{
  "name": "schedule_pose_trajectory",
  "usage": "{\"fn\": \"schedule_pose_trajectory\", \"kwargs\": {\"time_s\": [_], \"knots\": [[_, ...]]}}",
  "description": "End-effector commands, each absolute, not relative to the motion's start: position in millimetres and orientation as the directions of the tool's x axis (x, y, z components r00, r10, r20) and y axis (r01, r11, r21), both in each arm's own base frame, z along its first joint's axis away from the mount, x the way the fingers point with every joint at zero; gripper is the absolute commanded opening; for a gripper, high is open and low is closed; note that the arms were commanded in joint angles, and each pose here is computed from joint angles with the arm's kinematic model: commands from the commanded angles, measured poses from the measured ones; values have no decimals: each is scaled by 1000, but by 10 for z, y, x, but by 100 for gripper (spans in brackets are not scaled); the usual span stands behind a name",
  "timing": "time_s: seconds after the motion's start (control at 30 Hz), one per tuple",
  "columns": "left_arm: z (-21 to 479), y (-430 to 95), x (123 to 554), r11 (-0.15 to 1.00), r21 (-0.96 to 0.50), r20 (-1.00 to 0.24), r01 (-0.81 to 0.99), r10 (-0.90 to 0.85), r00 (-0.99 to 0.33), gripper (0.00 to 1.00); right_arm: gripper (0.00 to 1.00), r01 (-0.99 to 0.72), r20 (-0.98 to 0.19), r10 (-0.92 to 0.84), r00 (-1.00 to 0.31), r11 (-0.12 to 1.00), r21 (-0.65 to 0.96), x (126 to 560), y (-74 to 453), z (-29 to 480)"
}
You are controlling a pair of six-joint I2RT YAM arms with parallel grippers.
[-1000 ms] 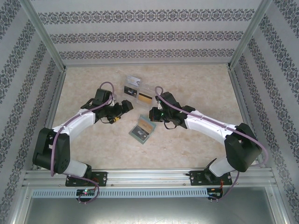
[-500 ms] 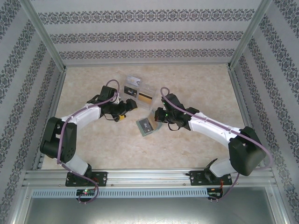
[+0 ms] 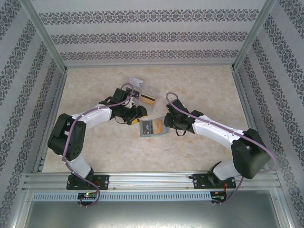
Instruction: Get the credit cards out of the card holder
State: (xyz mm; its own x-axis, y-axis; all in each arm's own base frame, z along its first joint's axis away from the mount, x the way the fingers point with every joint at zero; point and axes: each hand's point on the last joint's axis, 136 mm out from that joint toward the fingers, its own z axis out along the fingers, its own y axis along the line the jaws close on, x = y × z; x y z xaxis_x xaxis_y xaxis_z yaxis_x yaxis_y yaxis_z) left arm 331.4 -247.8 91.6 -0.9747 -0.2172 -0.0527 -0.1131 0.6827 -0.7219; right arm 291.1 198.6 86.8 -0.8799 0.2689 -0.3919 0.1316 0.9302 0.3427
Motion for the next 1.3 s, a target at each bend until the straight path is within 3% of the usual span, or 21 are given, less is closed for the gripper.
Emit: {"fn": "schedule_pose_trajectory", "kwargs": {"time_s": [0.0,0.23,0.47,0.7,1.27], "knots": [[992,-2640,3348,676,-733,-75,-76,-193,-978,64,36,166,-420,277,-864,945,282,2964,1751,924],[919,-2825,3281,694,-714,-60,-90,-188,-980,51,42,-3,-468,218,-856,905,426,3036,2103,1304],[790,-2933,3266,681,-719,-19,-138,-218,-976,35,28,-42,-416,167,-894,893,449,3029,2390,1145],[734,-3039,3322,615,-770,12,-173,-257,-966,33,23,71,-350,203,-914,932,356,3129,2340,676],[499,-3029,3212,690,-709,40,-150,-174,-984,28,21,118,-258,201,-945,945,306,3066,2304,216]]}}
